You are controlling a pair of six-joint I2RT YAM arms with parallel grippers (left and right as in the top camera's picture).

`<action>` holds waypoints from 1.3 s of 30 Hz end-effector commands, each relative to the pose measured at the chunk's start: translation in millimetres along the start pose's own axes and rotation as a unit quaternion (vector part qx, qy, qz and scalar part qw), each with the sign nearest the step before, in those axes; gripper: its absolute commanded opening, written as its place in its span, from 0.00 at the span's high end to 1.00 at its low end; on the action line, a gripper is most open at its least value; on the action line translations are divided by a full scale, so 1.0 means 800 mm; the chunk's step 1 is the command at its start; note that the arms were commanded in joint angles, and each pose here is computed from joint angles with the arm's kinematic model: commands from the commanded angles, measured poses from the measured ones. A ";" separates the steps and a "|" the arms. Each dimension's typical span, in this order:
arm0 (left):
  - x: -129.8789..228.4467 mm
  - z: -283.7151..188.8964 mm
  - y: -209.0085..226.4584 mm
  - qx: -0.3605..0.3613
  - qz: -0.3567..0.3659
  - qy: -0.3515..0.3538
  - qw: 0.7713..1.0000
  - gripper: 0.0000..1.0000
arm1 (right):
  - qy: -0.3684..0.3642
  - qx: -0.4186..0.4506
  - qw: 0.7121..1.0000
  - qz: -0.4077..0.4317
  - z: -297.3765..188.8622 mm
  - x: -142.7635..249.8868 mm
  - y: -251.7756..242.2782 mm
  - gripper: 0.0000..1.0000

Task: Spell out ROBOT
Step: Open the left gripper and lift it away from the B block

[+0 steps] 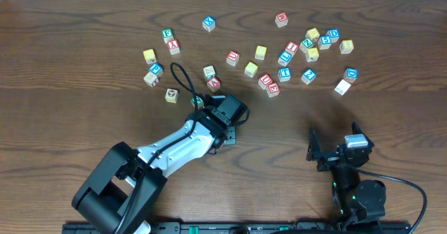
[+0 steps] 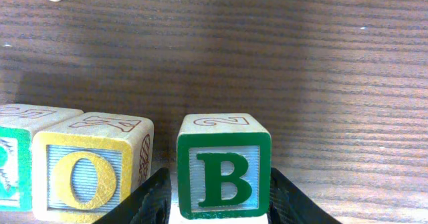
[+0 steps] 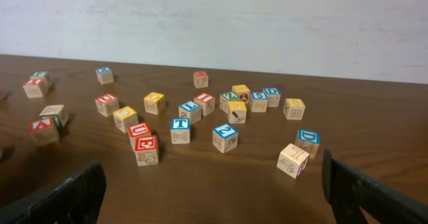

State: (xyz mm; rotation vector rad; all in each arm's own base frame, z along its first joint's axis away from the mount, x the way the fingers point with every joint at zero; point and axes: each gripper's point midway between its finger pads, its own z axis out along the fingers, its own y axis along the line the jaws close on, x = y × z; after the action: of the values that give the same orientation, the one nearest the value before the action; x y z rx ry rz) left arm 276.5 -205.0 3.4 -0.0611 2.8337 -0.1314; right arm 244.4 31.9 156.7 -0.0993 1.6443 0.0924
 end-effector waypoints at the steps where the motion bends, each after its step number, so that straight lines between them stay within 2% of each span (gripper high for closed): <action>1: -0.008 -0.003 -0.011 0.008 0.006 -0.004 1.000 0.56 | 0.000 0.002 1.000 -0.005 0.000 0.000 -0.002 0.01; 39: -0.025 -0.016 -0.021 0.011 0.013 -0.016 1.000 0.56 | 0.000 0.002 1.000 -0.005 0.000 0.000 -0.002 0.01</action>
State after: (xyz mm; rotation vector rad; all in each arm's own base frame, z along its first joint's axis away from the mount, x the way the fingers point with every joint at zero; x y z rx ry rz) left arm 286.6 -213.4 17.6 -0.0480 2.8139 -0.1506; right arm 244.5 31.8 156.7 -0.0989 1.6443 0.0921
